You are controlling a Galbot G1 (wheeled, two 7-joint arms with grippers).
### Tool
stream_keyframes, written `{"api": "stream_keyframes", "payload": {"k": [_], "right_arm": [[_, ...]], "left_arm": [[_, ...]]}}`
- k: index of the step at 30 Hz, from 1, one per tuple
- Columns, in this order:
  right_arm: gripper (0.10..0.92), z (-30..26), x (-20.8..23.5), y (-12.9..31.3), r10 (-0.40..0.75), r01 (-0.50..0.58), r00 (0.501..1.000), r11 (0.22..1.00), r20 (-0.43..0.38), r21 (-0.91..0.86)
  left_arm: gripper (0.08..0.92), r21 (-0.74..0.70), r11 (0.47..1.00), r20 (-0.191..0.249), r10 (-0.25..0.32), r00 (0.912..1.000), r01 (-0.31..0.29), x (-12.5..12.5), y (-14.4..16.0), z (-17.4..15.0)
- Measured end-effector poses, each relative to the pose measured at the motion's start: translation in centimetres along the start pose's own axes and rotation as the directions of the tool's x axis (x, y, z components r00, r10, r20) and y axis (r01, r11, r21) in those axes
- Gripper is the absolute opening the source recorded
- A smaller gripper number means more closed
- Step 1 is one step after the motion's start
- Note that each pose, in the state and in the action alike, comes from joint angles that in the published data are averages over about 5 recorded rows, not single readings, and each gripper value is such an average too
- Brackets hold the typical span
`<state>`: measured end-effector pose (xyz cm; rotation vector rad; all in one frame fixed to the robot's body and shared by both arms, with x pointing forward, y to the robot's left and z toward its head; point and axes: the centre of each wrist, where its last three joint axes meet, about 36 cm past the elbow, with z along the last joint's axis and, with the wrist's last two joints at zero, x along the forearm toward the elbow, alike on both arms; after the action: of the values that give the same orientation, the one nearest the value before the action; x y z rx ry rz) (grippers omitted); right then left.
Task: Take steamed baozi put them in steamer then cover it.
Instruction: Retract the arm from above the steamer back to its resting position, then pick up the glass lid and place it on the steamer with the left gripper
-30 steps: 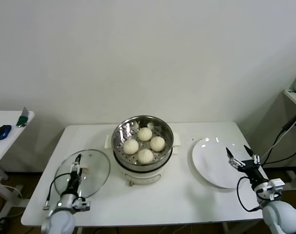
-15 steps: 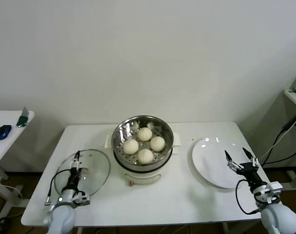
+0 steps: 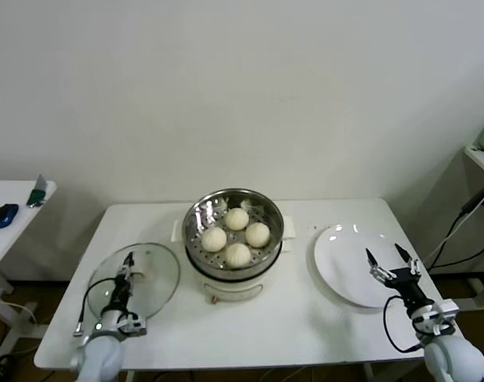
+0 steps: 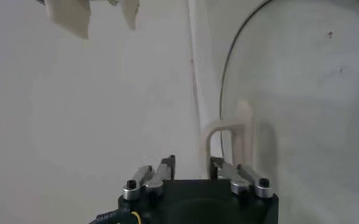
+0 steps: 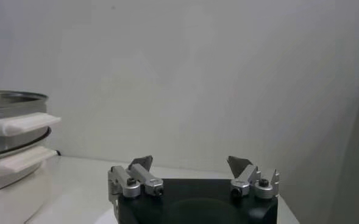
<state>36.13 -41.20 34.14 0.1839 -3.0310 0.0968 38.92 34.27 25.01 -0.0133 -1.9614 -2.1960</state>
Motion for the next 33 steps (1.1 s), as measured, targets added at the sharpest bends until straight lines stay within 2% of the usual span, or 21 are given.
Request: {"api": "stream_keyframes", "payload": {"k": [9,15,20,25,33], "right_arm": [[0.823,0.1,-0.2,0.0,0.002,-0.002,1.0,1.0,0.003,0.007],[0.823,0.1,-0.4,-0.4,0.003,-0.003,1.0,1.0,0.001,0.015],[0.823,-0.1,-0.7,-0.7,0.003,-0.003,1.0,1.0,-0.001,0.027],[0.823,-0.3,-1.3,-0.9,0.001,-0.001,1.0,0.999,-0.001,0.041],[0.823,-0.3,-2.4,-1.2,-0.012,0.012,1.0,0.998,-0.002,0.068]], "left_arm": [[0.164,0.023,1.0,-0.004,0.001,1.0,-0.001,0.5,0.4,0.6],[0.15,0.04,0.999,-0.027,-0.02,0.9994,0.021,1.5,1.6,1.4],[0.15,0.044,0.997,-0.06,-0.061,0.9963,0.064,3.1,3.3,2.1],[0.15,0.021,0.992,-0.118,-0.122,0.9855,0.125,5.3,5.7,2.5],[0.15,-0.01,0.974,-0.188,-0.226,0.9559,0.228,8.4,11.3,2.0]]}}
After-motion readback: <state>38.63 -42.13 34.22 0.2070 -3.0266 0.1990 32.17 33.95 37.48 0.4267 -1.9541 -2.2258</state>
